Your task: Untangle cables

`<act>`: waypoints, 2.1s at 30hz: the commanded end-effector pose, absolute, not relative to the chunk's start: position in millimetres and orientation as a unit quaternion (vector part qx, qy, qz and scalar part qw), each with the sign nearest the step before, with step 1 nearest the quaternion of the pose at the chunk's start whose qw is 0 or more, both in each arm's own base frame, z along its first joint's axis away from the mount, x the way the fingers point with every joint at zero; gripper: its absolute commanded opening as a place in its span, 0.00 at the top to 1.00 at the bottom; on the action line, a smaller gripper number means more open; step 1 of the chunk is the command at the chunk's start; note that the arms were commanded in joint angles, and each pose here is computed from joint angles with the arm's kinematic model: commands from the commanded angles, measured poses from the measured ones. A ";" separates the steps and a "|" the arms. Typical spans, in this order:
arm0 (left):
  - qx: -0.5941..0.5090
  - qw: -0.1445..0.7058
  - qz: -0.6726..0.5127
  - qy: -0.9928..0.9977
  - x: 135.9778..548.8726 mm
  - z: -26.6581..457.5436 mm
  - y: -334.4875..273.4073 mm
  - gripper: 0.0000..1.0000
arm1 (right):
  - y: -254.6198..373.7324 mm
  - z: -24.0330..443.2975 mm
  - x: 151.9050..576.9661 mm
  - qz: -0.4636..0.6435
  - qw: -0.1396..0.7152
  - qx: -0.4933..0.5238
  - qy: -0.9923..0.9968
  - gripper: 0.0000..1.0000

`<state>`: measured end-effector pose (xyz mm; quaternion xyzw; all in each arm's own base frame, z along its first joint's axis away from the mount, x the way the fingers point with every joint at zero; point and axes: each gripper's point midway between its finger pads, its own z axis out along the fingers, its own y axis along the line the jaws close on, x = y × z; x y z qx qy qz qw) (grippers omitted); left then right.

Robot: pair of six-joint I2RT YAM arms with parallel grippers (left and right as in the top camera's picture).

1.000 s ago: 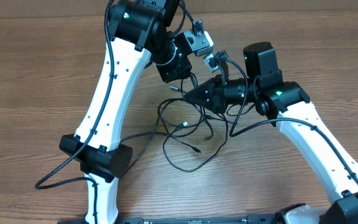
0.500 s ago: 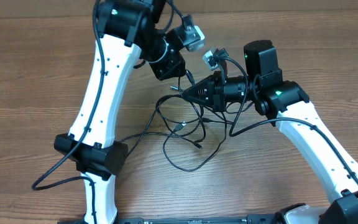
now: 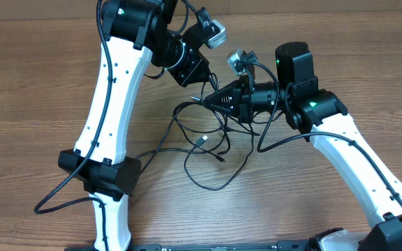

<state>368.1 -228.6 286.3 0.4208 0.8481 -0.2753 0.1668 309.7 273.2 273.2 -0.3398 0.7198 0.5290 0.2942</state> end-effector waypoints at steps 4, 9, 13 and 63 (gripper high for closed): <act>0.376 0.173 -0.276 0.868 382.6 288.2 -210.4 0.96 | 269.6 276.5 317.1 0.521 0.294 -0.300 0.743 0.96; 0.338 0.177 -0.311 0.870 387.4 297.0 -200.3 0.96 | 252.9 267.3 345.0 0.488 0.304 -0.218 0.789 0.80; 0.352 0.188 -0.349 0.848 380.4 310.4 -209.6 0.96 | 244.3 260.8 358.2 0.456 0.321 -0.194 0.807 0.25; 0.285 0.415 -0.203 0.840 294.3 462.5 -144.5 0.96 | 152.4 161.0 351.7 0.192 0.225 0.000 0.955 0.00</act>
